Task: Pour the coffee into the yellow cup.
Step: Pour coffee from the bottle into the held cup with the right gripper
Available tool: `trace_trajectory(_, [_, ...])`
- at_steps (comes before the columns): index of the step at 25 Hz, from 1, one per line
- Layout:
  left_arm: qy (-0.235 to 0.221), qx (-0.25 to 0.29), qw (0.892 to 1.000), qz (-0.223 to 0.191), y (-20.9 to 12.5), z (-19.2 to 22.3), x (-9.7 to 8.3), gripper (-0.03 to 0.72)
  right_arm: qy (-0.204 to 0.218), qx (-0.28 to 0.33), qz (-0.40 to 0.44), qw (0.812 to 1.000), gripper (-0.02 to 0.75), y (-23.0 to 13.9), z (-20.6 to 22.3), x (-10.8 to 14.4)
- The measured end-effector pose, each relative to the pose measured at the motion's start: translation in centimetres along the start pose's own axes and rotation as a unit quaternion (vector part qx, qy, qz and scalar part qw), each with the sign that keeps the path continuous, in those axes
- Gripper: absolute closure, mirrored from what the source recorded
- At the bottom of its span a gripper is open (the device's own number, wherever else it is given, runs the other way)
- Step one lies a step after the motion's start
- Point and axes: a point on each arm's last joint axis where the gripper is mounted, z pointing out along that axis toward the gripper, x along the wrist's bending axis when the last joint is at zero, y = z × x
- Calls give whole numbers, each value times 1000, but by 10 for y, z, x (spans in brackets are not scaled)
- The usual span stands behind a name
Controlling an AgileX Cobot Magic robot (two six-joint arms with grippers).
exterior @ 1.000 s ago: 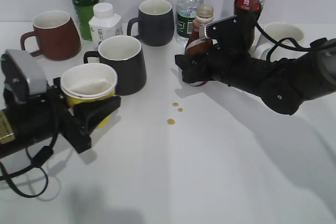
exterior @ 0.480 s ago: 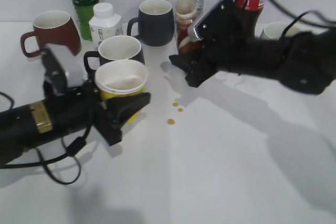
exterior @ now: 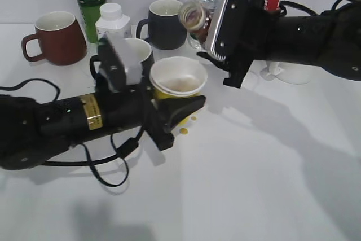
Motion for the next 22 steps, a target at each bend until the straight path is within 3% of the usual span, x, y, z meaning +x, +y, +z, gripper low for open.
trace_trajectory(22, [-2, 7, 1000, -14, -4, -2, -10, 282, 8, 5, -203, 979, 237, -1, 0, 1])
